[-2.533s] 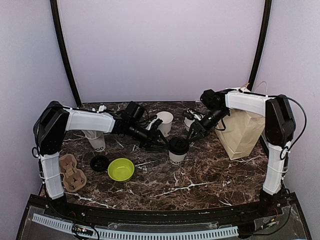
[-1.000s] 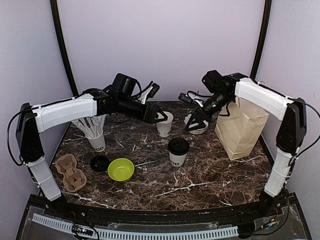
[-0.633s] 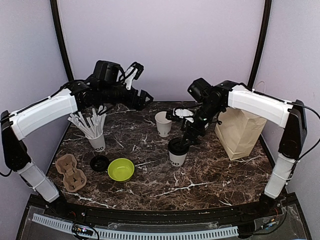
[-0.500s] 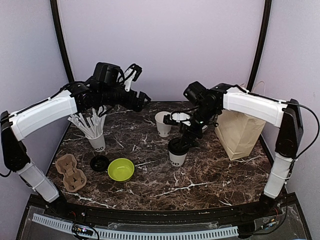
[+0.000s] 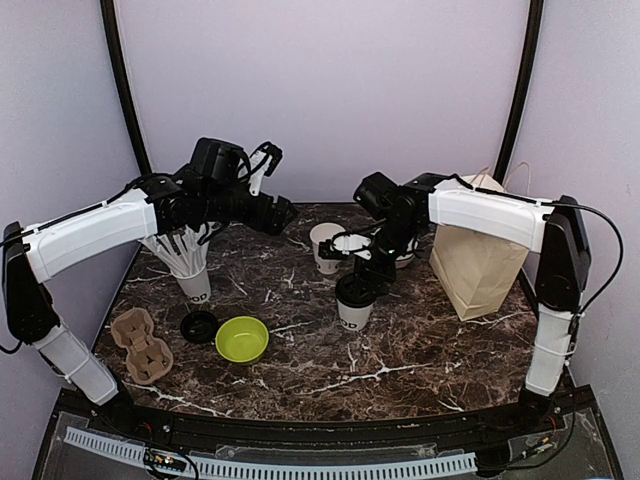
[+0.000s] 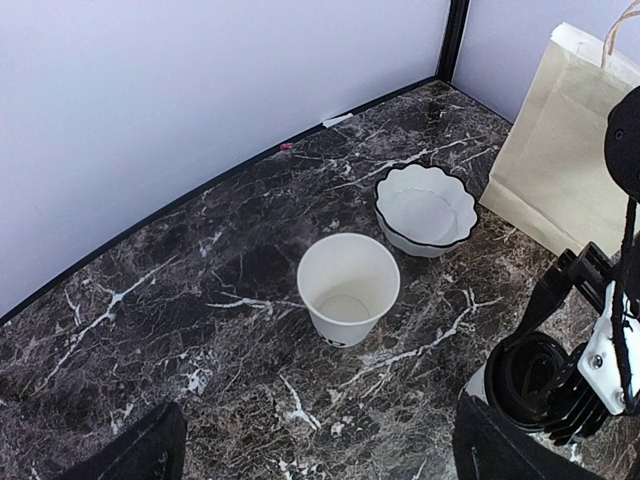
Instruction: Pack the takeout coffee
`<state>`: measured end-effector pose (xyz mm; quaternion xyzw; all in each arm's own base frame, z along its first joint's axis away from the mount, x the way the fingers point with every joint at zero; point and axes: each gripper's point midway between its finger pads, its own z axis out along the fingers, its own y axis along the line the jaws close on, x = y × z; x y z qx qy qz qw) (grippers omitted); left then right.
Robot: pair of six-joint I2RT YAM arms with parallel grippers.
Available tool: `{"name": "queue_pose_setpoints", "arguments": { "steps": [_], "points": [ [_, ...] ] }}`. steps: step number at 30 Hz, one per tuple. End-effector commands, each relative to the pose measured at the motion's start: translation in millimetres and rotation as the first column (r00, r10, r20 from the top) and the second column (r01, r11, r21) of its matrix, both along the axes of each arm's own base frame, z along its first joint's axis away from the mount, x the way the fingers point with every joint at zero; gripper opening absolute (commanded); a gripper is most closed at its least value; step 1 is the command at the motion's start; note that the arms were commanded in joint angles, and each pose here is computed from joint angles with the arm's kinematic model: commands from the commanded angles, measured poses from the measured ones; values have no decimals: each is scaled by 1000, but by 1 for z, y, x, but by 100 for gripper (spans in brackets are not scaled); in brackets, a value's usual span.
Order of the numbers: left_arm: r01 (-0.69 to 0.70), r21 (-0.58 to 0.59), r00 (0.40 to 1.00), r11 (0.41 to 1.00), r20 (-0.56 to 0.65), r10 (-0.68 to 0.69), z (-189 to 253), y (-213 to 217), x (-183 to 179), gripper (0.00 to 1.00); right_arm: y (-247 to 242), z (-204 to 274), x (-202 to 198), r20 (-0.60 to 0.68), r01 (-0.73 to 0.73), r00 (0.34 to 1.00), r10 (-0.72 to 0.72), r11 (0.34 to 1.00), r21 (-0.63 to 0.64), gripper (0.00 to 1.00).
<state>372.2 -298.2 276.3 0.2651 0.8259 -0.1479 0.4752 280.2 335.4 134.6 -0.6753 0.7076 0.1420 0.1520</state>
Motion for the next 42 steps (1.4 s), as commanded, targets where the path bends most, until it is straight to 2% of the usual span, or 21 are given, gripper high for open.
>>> {"name": "queue_pose_setpoints", "arguments": {
  "steps": [1, 9, 15, 21, 24, 27, 30, 35, 42],
  "points": [
    [-6, -52, 999, 999, 33, 8, 19, 5, -3, 95, 5, -2, 0, -9, 2, 1000, -2, 1000, -12, 76],
    [-17, -17, 1000, 1000, 20, 17, 13, 12, -4, 95, 18, 17, 13, 43, 29, 999, -31, 998, 61, 71],
    [-76, 16, 997, 997, 29, 75, 20, 36, -3, 95, 47, 28, 25, 13, 36, 999, -38, 992, 123, 69],
    [-80, 20, 995, 997, 54, 79, 30, 49, -11, 95, 72, 22, 42, 5, 53, 999, -54, 991, 126, 70],
    [-68, 59, 996, 996, 68, 64, 31, 55, -14, 95, 80, 18, 47, -5, 69, 998, -69, 990, 123, 72],
    [-42, 83, 997, 996, 63, 36, 30, 56, -19, 95, 82, 15, 52, -8, 88, 996, -87, 989, 116, 74],
    [-21, 97, 999, 995, 50, 16, 27, 55, -24, 95, 83, 19, 51, -15, 98, 995, -97, 987, 126, 82],
    [70, 109, 997, 992, 17, -72, 19, 45, -33, 95, 81, 60, 39, -24, 90, 996, -87, 977, 195, 90],
    [217, 107, 975, 970, -74, -210, 9, 20, -40, 96, 51, 106, 22, -3, 72, 997, -74, 965, 254, 91]
  ]
}}
